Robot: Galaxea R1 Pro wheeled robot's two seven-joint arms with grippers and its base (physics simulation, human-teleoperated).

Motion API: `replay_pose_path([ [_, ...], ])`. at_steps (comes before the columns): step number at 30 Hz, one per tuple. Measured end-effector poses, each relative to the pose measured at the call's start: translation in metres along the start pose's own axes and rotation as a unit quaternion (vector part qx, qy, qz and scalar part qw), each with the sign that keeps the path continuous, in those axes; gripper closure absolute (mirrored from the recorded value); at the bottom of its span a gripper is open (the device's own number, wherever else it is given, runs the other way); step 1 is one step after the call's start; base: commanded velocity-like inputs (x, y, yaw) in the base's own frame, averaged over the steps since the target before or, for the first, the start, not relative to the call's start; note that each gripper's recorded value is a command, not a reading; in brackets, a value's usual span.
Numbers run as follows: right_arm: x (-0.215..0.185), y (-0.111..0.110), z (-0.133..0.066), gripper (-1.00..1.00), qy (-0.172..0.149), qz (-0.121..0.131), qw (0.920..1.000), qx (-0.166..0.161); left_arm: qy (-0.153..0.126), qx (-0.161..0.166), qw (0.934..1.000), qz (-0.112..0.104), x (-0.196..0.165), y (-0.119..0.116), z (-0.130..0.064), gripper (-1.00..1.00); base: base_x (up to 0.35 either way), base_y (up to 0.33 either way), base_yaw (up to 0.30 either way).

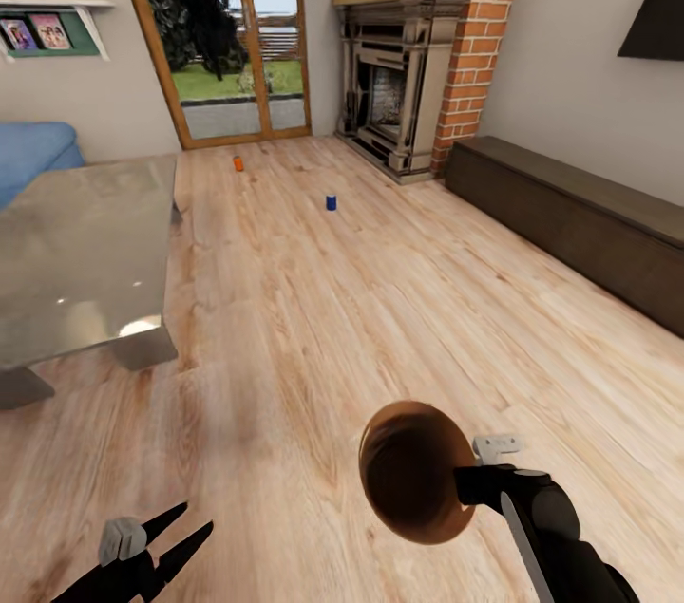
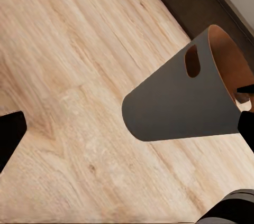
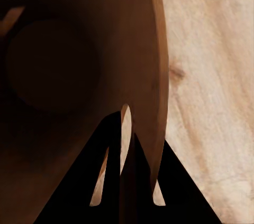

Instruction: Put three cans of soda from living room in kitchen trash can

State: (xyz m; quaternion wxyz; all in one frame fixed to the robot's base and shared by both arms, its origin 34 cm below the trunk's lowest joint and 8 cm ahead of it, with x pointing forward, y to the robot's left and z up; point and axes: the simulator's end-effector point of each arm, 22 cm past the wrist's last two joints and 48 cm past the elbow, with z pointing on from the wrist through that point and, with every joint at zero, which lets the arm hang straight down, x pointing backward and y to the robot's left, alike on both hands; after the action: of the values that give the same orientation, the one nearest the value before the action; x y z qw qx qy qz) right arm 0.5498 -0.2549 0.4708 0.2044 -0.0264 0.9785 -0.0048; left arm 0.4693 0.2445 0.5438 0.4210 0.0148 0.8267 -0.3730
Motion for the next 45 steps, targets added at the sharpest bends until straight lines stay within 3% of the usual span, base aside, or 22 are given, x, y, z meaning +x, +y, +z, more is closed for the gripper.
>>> replay_pose_path([
  [13,0.003,-0.001,0.002,1.00,0.004,-0.001,1.0000,0.002,0.003,0.002,1.0000,-0.002,0.002,0.000,0.001,-1.00,-0.094,0.154,0.285],
  [27,0.005,0.002,0.004,1.00,0.007,0.002,1.0000,-0.003,0.027,-0.008,0.9996,-0.009,0.015,0.018,-0.010,-1.00,0.096,0.266,0.258],
  [45,0.001,0.001,0.001,1.00,0.001,0.001,1.0000,-0.001,0.024,-0.007,0.9997,-0.005,0.012,0.017,-0.011,-1.00,0.119,0.295,-0.124],
])
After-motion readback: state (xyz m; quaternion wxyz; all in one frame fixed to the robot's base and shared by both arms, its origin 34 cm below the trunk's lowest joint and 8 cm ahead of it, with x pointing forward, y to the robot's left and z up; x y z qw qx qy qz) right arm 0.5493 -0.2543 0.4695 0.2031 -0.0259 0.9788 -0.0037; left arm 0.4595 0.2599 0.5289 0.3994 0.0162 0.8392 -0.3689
